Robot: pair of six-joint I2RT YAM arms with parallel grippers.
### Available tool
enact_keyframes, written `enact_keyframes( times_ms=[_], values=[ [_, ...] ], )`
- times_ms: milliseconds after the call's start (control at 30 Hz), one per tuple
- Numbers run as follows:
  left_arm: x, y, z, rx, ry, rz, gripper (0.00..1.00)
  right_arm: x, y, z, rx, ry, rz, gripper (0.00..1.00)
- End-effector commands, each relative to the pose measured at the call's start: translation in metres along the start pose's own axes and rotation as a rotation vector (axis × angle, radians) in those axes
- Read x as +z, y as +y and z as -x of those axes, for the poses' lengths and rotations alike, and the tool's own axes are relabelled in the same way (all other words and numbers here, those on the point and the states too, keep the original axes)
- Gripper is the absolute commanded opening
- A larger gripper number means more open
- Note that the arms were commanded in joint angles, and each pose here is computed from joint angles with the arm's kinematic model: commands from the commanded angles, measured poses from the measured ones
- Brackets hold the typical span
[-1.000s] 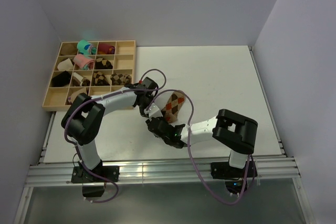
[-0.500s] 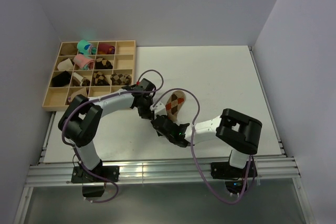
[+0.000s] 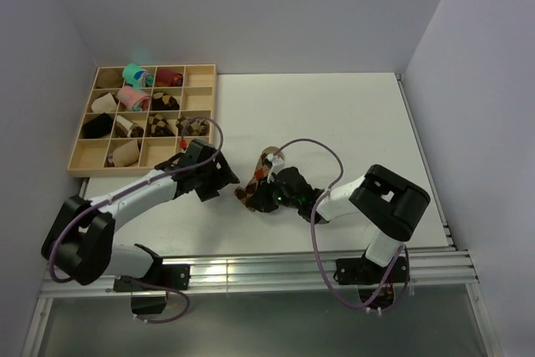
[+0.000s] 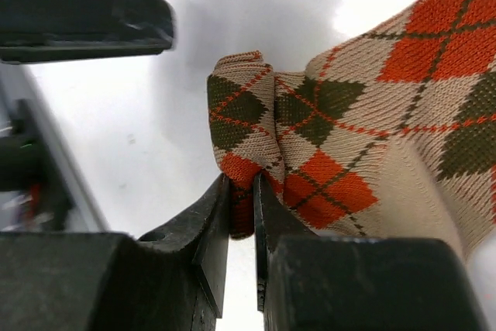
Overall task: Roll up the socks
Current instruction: Roll the sock at the center of the board.
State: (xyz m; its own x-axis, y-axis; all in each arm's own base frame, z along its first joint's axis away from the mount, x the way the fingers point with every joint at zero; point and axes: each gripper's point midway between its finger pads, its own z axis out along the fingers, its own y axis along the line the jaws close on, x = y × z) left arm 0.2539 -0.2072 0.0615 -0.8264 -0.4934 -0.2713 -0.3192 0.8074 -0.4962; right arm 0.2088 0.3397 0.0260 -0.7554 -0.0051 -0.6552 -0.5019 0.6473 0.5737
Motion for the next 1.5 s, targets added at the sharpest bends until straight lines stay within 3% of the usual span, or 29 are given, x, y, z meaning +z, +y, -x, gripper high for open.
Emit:
enact_keyframes(
  times_ms=[0, 400, 733, 1300, 1467],
  values=[
    [-0.009, -0.02, 0.013, -0.075, -0.085, -0.131, 0.82, -0.01, 0.002, -0.048, 0.142, 0.197, 0.093, 0.0],
    [-0.001, 0.0, -0.026, -0.186, -0.009, -0.203, 0.76, -0.009, -0.027, -0.046, 0.45, 0.209, 0.097, 0.0],
    [0.01, -0.005, -0.046, -0.188, 0.005, -0.226, 0.73, -0.01, -0.035, -0.057, 0.553, 0.239, 0.099, 0.0],
    [0.03, 0.009, -0.05, -0.184, -0.004, -0.182, 0.56, -0.012, -0.045, -0.063, 0.638, 0.244, 0.088, 0.0],
    [0.037, 0.016, -0.056, -0.182, 0.016, -0.158, 0.46, -0.011, -0.045, -0.059, 0.635, 0.241, 0.087, 0.0]
  ],
)
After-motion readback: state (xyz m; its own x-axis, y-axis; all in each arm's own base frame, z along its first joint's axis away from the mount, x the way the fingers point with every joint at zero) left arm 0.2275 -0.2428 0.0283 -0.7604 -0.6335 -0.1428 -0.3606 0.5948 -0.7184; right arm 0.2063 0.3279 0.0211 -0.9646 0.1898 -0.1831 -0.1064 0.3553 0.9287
